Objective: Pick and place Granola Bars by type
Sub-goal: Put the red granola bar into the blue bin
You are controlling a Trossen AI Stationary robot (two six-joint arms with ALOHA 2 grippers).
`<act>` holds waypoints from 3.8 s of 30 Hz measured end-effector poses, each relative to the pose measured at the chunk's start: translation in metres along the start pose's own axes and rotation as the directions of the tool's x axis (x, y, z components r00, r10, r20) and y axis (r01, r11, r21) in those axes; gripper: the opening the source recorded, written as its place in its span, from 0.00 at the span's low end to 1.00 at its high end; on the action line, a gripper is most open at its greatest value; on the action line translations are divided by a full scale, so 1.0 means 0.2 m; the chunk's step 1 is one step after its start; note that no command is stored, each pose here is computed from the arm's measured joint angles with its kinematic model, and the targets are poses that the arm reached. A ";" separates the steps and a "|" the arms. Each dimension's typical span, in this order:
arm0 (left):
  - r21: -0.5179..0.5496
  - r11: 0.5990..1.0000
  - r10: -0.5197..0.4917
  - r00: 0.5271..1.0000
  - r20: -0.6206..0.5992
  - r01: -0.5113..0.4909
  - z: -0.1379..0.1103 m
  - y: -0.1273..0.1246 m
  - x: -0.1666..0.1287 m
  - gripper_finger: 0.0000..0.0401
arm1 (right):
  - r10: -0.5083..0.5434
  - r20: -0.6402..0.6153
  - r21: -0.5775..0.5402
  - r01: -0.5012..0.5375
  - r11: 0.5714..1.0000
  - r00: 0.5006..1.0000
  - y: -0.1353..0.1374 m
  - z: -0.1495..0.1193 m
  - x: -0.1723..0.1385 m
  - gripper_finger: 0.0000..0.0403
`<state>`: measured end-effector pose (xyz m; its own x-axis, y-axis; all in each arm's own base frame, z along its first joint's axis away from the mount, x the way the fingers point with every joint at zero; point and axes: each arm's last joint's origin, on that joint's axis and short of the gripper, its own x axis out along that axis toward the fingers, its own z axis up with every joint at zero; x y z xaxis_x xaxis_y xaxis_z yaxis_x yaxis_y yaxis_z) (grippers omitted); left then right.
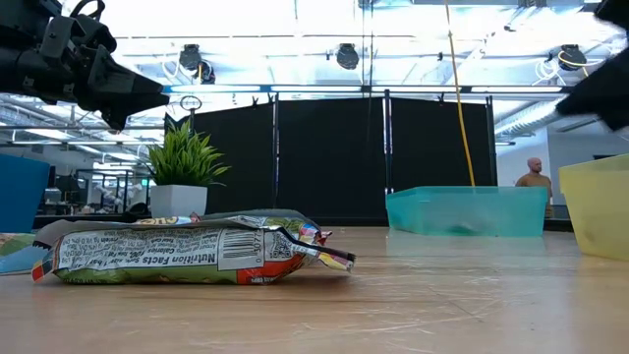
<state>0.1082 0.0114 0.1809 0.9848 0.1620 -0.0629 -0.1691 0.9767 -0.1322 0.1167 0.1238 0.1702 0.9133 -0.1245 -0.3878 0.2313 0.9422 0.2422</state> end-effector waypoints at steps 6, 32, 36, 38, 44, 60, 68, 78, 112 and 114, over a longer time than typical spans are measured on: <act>0.000 1.000 0.000 1.000 0.000 0.000 0.00 0.00 0.00 0.33 | 0.247 0.200 -0.015 -0.249 0.968 0.948 -0.21 -0.03 0.06 0.21; 0.000 1.000 0.000 1.000 0.000 0.000 0.00 0.00 0.00 0.33 | 0.147 0.331 -0.253 -0.062 0.966 0.932 -0.64 0.21 0.14 0.07; 0.000 1.000 0.000 1.000 0.000 0.000 0.00 0.00 0.00 0.33 | 0.128 0.322 -0.242 -0.050 0.969 0.938 -0.65 0.20 0.11 0.05; 0.000 1.000 0.000 1.000 0.000 0.000 0.00 0.00 0.00 0.33 | 0.131 0.330 -0.243 -0.050 0.969 0.935 -0.65 0.20 0.09 0.03; 0.000 1.000 0.000 1.000 0.000 0.000 0.00 0.00 0.00 0.33 | 0.140 0.369 -0.263 -0.042 0.964 0.919 -0.66 0.19 0.04 0.00; -0.001 1.000 -0.006 0.999 0.047 0.006 0.02 0.00 0.00 0.33 | 0.069 0.397 -0.258 0.039 0.965 0.915 -0.67 0.18 0.00 0.01; -0.003 1.000 -0.006 0.999 0.045 0.006 0.02 0.00 0.00 0.33 | 0.066 0.402 -0.258 0.043 0.965 0.913 -0.67 0.18 0.00 0.01; -0.115 0.979 -0.169 0.985 -0.018 0.166 0.00 -0.03 0.02 0.33 | 0.067 0.401 -0.257 0.043 0.965 0.913 -0.67 0.18 0.00 0.01; 0.142 0.936 0.026 0.340 -0.940 0.323 -0.13 -0.79 1.02 0.69 | 0.066 0.400 -0.257 0.043 0.965 0.914 -0.67 0.18 0.00 0.01; 0.141 0.939 0.030 0.333 -0.943 0.315 -0.15 -0.79 1.03 0.67 | 0.067 0.400 -0.257 0.042 0.965 0.914 -0.67 0.18 0.00 0.01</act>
<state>0.3357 -0.1139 0.1600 0.2850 -0.0499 -0.9572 0.1573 0.9875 -0.0046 0.0969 -0.0137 0.1694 0.9844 -0.1753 0.0178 0.1755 0.9844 -0.0115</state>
